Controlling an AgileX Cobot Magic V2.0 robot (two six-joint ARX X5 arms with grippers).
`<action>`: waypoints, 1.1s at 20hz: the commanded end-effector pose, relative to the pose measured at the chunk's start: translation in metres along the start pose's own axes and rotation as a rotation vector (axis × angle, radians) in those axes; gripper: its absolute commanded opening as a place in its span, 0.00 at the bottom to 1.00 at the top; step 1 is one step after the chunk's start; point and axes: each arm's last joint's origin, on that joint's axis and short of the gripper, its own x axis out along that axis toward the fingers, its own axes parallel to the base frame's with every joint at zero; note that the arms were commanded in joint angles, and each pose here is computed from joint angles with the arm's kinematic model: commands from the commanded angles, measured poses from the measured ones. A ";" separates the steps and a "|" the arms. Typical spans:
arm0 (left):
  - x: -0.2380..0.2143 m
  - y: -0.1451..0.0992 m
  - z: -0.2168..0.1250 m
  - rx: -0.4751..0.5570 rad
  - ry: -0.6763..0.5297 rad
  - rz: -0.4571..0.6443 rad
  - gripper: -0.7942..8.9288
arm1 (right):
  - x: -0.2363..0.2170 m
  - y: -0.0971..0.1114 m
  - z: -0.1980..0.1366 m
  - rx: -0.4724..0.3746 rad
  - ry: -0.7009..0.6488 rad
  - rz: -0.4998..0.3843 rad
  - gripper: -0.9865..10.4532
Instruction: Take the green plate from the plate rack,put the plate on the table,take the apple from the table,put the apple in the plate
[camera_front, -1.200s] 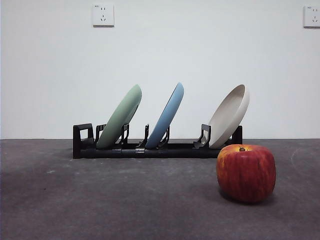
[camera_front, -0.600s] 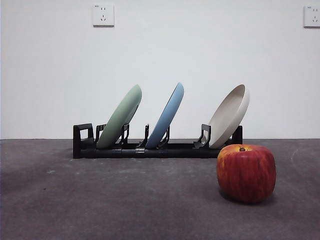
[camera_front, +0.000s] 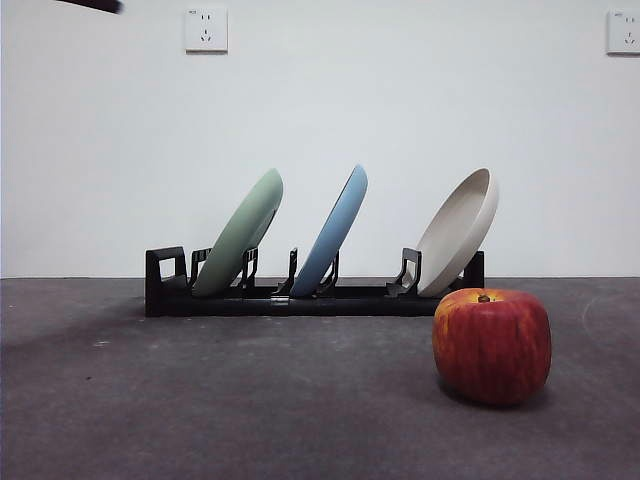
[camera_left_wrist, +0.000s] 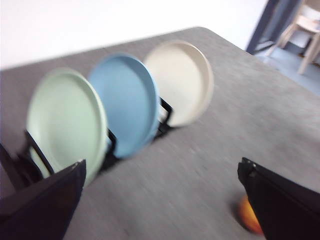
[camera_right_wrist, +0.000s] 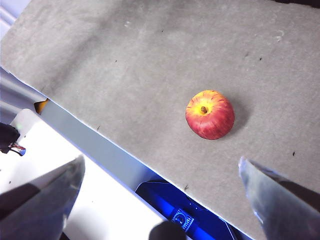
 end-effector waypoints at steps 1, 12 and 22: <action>0.035 0.008 0.011 0.028 0.001 0.043 0.69 | -0.001 0.001 0.001 0.002 -0.007 0.002 0.66; 0.192 0.054 -0.017 0.035 0.099 0.153 0.69 | -0.001 0.001 0.001 0.003 -0.007 0.002 0.66; 0.234 0.062 -0.054 0.020 0.184 0.146 0.40 | -0.001 0.001 0.001 0.003 -0.007 0.002 0.66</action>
